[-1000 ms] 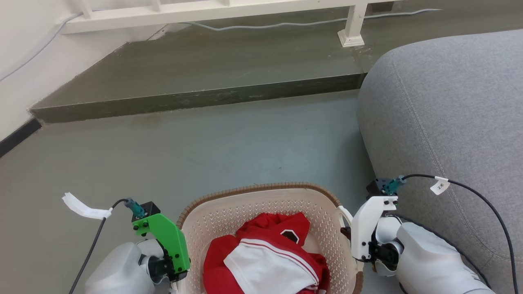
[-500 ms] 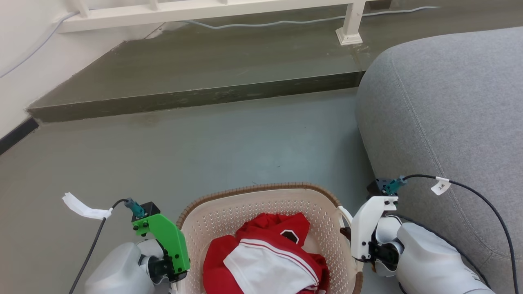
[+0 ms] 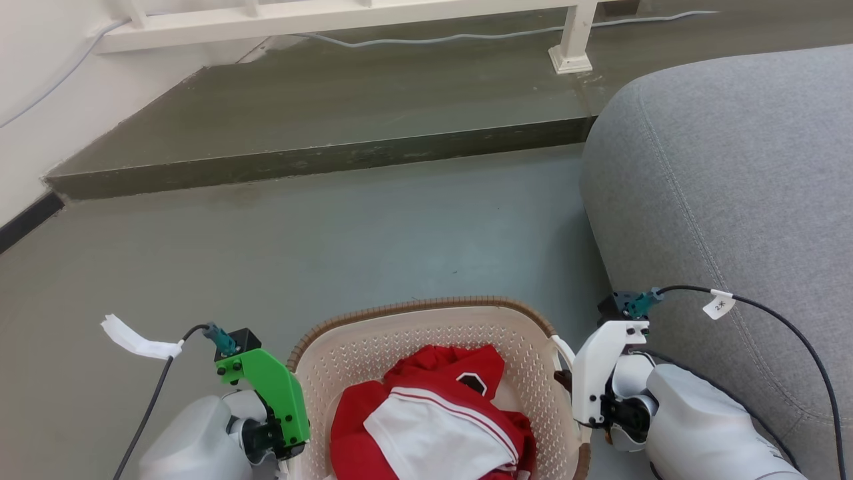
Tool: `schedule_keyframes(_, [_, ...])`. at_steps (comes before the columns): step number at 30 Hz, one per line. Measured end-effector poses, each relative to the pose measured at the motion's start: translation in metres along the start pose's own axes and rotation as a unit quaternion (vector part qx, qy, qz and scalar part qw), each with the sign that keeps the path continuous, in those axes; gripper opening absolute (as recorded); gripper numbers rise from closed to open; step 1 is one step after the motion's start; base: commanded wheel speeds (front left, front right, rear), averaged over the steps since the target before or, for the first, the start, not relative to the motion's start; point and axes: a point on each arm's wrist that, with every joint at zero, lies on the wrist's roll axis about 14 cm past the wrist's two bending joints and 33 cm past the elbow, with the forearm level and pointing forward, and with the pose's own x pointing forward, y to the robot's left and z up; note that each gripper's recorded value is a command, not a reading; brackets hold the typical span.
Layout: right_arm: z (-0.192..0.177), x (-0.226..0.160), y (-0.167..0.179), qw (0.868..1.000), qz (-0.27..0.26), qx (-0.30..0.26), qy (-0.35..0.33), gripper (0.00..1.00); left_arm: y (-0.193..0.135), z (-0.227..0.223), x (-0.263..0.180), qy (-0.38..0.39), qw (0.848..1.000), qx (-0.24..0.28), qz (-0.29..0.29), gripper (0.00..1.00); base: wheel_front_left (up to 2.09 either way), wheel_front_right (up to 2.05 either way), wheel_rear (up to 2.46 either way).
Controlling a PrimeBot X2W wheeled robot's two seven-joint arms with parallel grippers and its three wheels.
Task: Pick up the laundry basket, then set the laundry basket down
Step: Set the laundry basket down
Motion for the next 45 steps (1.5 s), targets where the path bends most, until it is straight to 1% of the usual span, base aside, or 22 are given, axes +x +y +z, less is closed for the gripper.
schedule_keyframes(8, [0.006, 0.002, -0.002, 1.000, -0.002, 0.001, -0.016, 0.00, -0.001, 0.006, 0.004, -0.017, 1.000, 0.006, -0.002, 0.00, 0.00, 0.00, 0.00])
schedule_keyframes(12, [0.016, 0.005, -0.006, 0.999, -0.005, 0.000, -0.036, 0.00, -0.003, 0.013, 0.009, -0.034, 0.999, 0.009, -0.007, 0.00, 0.00, 0.00, 0.00])
schedule_keyframes(15, [0.022, 0.010, -0.008, 0.999, -0.007, -0.003, -0.046, 0.00, -0.003, 0.022, 0.013, -0.045, 0.999, 0.012, -0.008, 0.00, 0.00, 0.00, 0.00])
schedule_keyframes(18, [0.037, 0.017, -0.011, 0.998, -0.008, -0.012, -0.069, 0.00, -0.003, 0.037, 0.019, -0.063, 0.998, 0.016, -0.010, 0.00, 0.00, 0.00, 0.00])
schedule_keyframes(21, [0.046, 0.023, -0.015, 0.997, -0.010, -0.020, -0.077, 0.00, -0.002, 0.049, 0.025, -0.074, 0.997, 0.024, -0.011, 0.00, 0.00, 0.00, 0.00])
schedule_keyframes(26, [0.052, 0.037, -0.022, 0.997, -0.014, -0.025, -0.078, 0.00, 0.002, 0.061, 0.038, -0.084, 0.996, 0.029, -0.008, 0.00, 0.00, 0.00, 0.00])
schedule_keyframes(34, [0.062, 0.063, -0.031, 0.996, -0.015, -0.033, -0.078, 0.00, 0.015, 0.075, 0.061, -0.095, 0.995, 0.015, 0.000, 0.00, 0.00, 0.00, 0.00])
schedule_keyframes(45, [0.067, 0.104, -0.046, 0.997, -0.018, -0.035, -0.059, 0.00, 0.035, 0.093, 0.098, -0.100, 0.995, -0.003, 0.008, 0.00, 0.00, 0.00, 0.00])
